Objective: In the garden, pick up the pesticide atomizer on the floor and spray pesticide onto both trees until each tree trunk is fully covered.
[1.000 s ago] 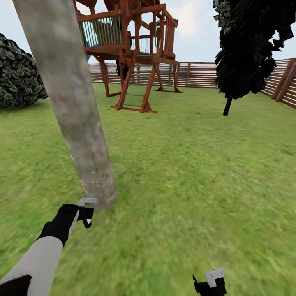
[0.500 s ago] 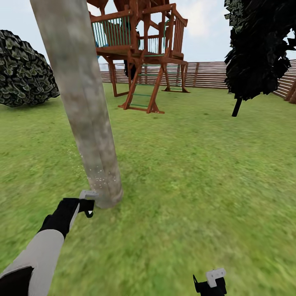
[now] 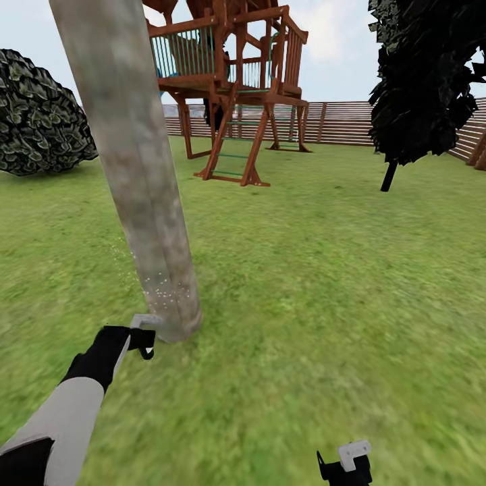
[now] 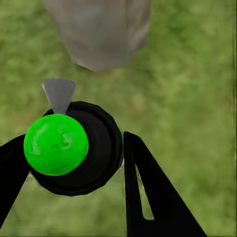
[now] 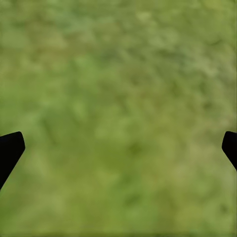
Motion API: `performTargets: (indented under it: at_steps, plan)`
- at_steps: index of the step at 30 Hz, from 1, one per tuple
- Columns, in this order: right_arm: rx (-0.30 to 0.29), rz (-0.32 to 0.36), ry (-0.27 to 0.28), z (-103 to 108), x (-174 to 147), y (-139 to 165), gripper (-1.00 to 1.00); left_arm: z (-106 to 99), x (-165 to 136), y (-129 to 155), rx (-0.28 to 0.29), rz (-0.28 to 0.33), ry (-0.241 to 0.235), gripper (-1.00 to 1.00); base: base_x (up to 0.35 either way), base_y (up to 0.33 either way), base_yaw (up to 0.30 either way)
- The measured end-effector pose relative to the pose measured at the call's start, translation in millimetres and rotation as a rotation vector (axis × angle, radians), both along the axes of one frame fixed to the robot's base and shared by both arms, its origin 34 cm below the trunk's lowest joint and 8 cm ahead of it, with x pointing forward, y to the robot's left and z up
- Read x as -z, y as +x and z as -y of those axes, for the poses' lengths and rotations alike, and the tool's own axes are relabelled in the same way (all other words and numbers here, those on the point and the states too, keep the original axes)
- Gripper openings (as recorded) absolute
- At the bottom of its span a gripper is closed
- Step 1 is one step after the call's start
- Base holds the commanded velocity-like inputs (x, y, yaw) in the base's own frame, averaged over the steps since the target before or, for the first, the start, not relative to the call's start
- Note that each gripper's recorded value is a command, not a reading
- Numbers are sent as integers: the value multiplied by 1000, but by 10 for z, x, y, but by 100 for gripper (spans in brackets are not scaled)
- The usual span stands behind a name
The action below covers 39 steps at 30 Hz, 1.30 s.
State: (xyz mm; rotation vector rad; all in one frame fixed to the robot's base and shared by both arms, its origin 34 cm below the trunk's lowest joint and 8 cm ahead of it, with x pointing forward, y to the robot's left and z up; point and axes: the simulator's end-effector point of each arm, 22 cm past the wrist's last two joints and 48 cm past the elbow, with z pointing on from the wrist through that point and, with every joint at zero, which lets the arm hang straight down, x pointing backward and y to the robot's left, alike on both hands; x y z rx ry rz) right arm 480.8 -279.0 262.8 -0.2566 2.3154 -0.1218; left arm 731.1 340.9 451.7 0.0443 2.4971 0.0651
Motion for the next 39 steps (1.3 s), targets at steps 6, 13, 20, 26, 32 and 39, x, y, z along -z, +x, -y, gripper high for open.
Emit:
performTargets:
  at_steps: [6,13,20,26,32,39]
  plan:
    - [0,0,0,-1,1,-1,100,-493,-276,107,-35,0,71,-100,0,0,0]
    - [1,0,0,3,-1,1,100,78,-481,377,30,42,12,-100,0,0,0]
    - [0,0,0,1,0,1,100,-163,-668,463,19,55,15,-100,-23,0,0]
    - [0,0,0,0,-1,2,100,-123,-1191,664,8,126,35,-100,-93,0,0]
    - [0,0,0,0,0,1,100,-565,-1569,763,-38,172,88,-100,-1,0,0]
    - [0,0,0,0,-1,2,100,58,-1612,847,31,169,42,-100,0,0,172]
